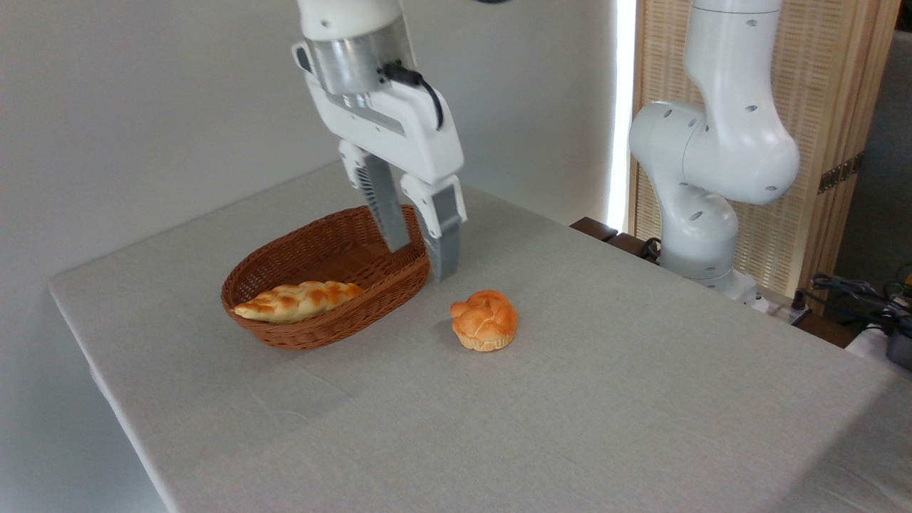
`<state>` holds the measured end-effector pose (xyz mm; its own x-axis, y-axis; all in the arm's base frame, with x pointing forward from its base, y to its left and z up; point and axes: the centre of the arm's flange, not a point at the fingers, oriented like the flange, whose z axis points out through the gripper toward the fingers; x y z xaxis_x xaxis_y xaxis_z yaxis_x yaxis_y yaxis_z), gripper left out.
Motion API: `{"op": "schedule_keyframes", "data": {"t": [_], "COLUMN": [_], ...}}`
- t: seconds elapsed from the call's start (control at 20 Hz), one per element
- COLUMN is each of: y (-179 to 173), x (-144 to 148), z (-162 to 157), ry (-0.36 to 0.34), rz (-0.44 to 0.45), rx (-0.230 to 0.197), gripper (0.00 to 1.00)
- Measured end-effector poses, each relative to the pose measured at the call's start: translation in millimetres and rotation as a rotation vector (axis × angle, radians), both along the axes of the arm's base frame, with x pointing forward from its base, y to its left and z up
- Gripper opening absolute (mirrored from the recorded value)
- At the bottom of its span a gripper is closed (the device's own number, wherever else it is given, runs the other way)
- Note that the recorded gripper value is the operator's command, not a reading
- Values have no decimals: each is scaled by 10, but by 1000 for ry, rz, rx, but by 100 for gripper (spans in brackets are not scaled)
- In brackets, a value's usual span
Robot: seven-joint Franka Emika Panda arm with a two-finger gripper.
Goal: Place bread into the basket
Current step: 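Move the open gripper from the basket down over the orange bun, then close the gripper on the round orange bun and lift it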
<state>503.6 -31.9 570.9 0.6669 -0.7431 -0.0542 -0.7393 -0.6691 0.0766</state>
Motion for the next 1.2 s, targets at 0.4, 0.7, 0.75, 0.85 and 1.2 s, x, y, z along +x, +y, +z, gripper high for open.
{"op": "schedule_keyframes", "data": {"t": [0.4,0.7,0.75,0.85,1.2], "y": [-82,-267,-268,-263,-271], "x": [-684,-859,-866,-872,-898], "z": [-1036,-1349,-1366,-1378,-1474], "ry": [43,103,105,108,106], "rz": [-149,-213,-235,-266,-279], "rx": [-18,-19,-22,-27,-29], "gripper": [100,100,100,100,94]}}
